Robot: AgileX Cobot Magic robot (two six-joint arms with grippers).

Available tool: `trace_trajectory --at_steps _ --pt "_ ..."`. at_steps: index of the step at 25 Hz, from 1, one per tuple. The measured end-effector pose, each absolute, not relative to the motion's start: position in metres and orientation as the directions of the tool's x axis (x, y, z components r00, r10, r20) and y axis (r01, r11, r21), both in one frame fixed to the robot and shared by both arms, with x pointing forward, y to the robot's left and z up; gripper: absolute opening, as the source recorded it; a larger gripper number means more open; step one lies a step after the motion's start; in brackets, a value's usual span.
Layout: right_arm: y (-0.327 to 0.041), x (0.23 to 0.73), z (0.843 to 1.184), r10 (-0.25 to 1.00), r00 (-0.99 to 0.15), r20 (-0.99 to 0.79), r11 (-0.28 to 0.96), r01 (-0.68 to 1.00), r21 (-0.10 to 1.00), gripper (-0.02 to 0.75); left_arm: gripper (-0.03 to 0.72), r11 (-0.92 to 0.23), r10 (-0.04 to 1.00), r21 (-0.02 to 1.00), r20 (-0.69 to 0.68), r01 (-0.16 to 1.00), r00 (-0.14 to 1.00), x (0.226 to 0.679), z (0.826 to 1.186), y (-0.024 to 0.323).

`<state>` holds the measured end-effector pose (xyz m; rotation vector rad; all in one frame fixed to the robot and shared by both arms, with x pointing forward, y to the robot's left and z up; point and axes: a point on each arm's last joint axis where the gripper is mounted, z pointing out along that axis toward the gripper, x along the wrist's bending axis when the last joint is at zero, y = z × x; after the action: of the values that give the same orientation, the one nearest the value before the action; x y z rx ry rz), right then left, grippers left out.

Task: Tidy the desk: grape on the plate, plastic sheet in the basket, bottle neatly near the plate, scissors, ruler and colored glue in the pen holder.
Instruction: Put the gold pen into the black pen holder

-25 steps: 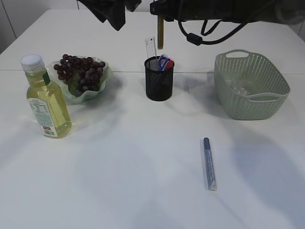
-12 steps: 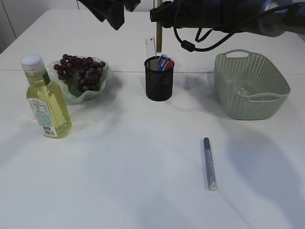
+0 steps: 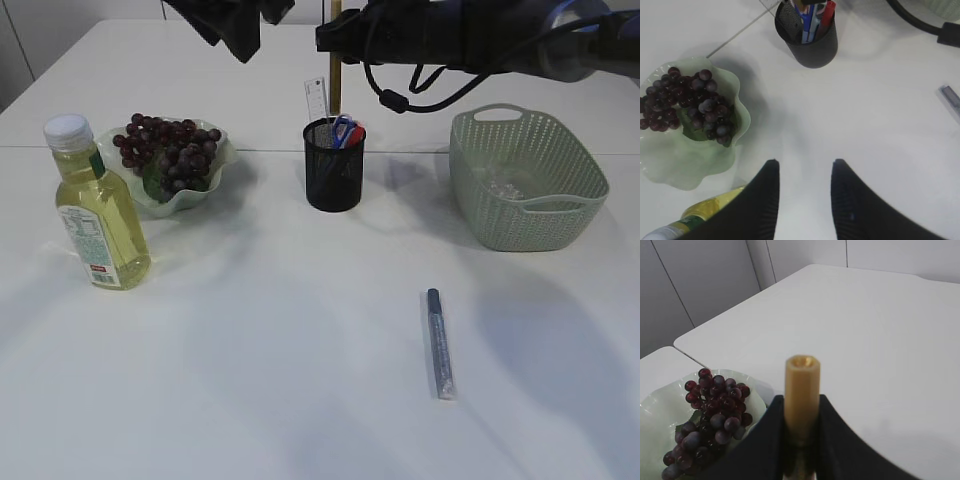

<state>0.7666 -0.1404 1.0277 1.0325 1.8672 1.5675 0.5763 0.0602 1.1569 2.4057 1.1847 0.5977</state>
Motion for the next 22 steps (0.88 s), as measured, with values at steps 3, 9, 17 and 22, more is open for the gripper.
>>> trace_trajectory --at_steps 3,9,17,22 --pt "-0.1406 0.7667 1.0277 0.799 -0.593 0.097 0.057 0.235 0.97 0.141 0.256 -0.566 0.81 0.517 0.201 0.643 0.551 0.5763 1.1569 0.0602" --pt "-0.1407 0.7668 1.0277 0.8 -0.593 0.093 0.06 0.233 0.971 0.154 0.249 -0.566 0.81 0.517 0.201 0.643 0.551 0.5763 1.1569 0.0602" --pt "-0.1407 0.7669 1.0278 0.8 -0.592 0.095 0.058 0.233 0.971 0.204 0.244 -0.566 0.81 0.517 0.201 0.643 0.551 0.5763 1.1569 0.0602" --pt "-0.1403 0.7666 1.0279 0.797 -0.597 0.095 0.058 0.233 0.971 0.23 0.243 -0.566 0.81 0.517 0.201 0.643 0.551 0.5763 1.1569 0.0602"
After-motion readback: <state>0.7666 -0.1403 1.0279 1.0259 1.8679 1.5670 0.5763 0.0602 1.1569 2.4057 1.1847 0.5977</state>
